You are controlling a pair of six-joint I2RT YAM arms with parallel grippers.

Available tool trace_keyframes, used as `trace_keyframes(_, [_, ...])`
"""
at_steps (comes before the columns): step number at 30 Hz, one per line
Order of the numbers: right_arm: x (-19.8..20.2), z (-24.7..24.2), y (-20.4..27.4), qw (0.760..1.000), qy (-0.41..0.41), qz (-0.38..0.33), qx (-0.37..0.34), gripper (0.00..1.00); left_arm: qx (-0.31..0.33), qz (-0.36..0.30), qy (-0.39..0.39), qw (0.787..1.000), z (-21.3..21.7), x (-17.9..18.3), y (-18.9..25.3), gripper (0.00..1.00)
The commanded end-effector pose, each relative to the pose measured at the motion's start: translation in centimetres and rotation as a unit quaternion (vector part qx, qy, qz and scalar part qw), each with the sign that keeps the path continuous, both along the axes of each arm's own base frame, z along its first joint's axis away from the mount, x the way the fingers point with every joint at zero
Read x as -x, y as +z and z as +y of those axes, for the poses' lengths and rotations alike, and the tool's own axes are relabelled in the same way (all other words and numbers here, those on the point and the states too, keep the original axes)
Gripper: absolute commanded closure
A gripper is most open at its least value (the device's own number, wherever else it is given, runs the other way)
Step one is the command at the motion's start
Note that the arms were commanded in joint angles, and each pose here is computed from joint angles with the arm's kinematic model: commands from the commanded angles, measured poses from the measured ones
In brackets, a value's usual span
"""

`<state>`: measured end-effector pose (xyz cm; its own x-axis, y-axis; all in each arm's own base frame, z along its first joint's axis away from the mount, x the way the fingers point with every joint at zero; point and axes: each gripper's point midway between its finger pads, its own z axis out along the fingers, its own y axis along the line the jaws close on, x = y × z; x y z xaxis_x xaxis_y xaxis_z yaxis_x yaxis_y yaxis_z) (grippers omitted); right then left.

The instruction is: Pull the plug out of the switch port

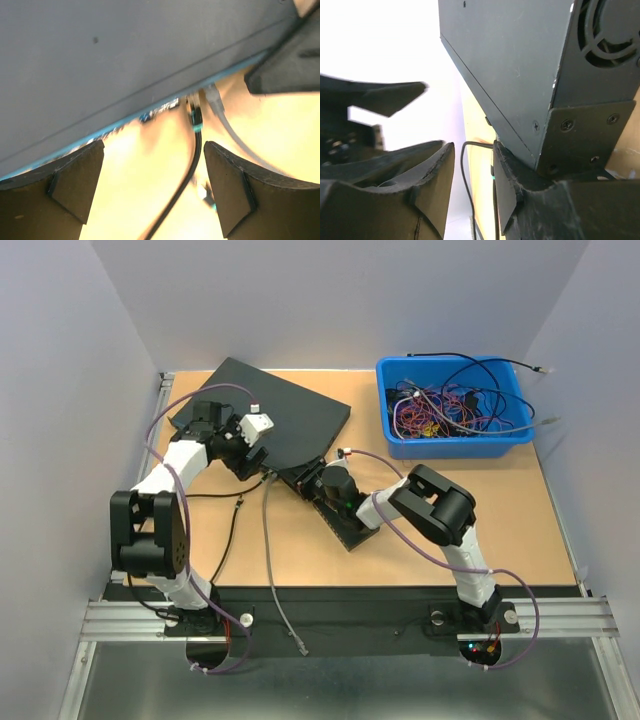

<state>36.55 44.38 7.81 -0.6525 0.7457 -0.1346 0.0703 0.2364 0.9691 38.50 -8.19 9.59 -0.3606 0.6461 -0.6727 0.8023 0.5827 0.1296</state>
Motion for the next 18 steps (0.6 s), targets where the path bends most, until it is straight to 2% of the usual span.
trace_keyframes(1, [0.9, -2.2, -4.6, 0.995, 0.0, 0.033, 0.096, 0.57, -0.03, -0.005, -0.001, 1.0, 1.6, 2.5, 1.1, 0.08])
trace_keyframes(3, [1.0, -2.4, -4.2, 0.994, 0.001, 0.023, 0.103, 0.57, -0.052, 0.011, -0.001, 0.999, 2.4, 3.9, -1.1, 0.08])
trace_keyframes(7, [1.0, -2.8, -3.7, 0.994, -0.002, 0.015, 0.107, 0.56, -0.104, 0.017, 0.022, 0.994, 4.5, 4.4, -3.8, 0.08])
trace_keyframes(14, [1.2, -3.1, -3.1, 0.993, 0.0, 0.004, 0.114, 0.55, -0.148, 0.036, 0.045, 0.987, 6.3, 5.1, -7.3, 0.1])
trace_keyframes(16, [1.2, -3.1, -2.9, 0.994, 0.0, 0.003, 0.113, 0.55, -0.163, 0.043, 0.052, 0.984, 7.0, 5.2, -8.2, 0.16])
trace_keyframes(17, [1.1, -3.1, -2.8, 0.994, 0.0, 0.001, 0.112, 0.55, -0.173, 0.048, 0.057, 0.982, 7.7, 5.5, -8.6, 0.28])
trace_keyframes(18, [1.1, -3.2, -2.7, 0.994, 0.0, 0.001, 0.112, 0.55, -0.176, 0.058, 0.056, 0.981, 8.0, 6.1, -9.2, 0.36])
